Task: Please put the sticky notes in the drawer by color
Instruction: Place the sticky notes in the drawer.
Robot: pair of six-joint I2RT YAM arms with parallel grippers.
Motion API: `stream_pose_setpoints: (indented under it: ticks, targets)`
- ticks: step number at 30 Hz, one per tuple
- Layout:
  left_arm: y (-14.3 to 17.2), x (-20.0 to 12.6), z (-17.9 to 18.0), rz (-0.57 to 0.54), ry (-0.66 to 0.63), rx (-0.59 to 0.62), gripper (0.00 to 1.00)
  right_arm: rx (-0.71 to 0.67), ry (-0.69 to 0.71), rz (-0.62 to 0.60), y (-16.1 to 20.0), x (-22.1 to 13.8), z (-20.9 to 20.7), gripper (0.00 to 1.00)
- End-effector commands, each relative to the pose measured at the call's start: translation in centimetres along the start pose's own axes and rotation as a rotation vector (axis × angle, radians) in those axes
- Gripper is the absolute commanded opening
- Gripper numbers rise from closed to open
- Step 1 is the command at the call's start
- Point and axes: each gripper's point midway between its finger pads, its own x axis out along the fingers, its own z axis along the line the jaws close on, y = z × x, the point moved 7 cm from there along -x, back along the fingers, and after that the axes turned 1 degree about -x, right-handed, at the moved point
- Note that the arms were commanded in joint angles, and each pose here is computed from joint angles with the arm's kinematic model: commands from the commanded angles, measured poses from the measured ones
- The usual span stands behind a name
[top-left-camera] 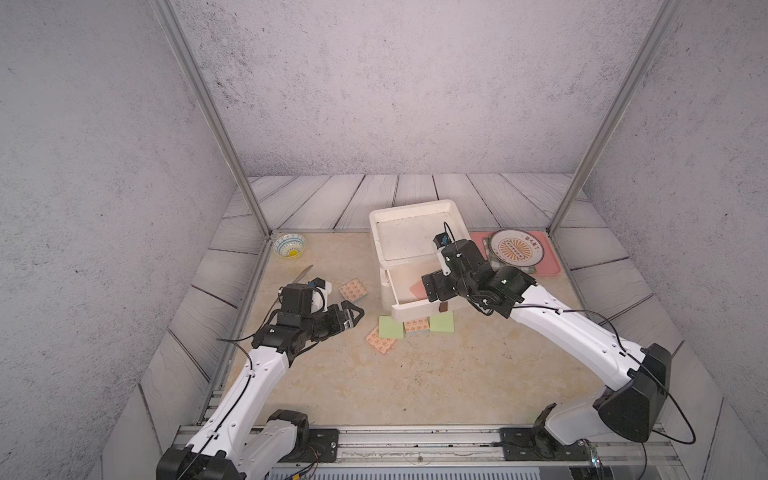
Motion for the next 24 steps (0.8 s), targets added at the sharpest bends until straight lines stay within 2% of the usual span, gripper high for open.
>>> stream_pose_setpoints:
  ticks: [1, 5, 9, 12, 15, 21, 24]
  targets:
    - [1.2, 0.2, 1.1, 0.042, -0.026, 0.004, 0.88, 0.024, -0.091, -0.049, 0.1, -4.4, -0.4, 0.95]
    - [3.0, 1.7, 3.2, 0.113, -0.074, -0.026, 0.87, 0.084, -0.279, -0.07, 3.6, -6.6, 0.6, 0.91]
    - [3.5, 3.5, 4.3, 0.185, -0.139, -0.075, 0.84, 0.078, -0.394, -0.048, 9.6, -5.8, 2.8, 0.84]
    - [3.4, 4.8, 5.1, 0.211, -0.176, -0.086, 0.84, 0.061, -0.424, -0.019, 14.0, -4.3, 4.6, 0.79]
    - [2.8, 6.0, 5.7, 0.213, -0.204, -0.078, 0.83, 0.039, -0.405, -0.004, 16.4, -3.2, 6.1, 0.78]
    - [2.0, 8.8, 6.4, 0.241, -0.222, -0.095, 0.79, 0.085, -0.428, 0.023, 18.2, -0.8, 7.5, 0.78]
    - [1.6, 9.5, 6.3, 0.249, -0.227, -0.096, 0.74, 0.105, -0.389, 0.025, 19.4, 1.3, 8.0, 0.69]
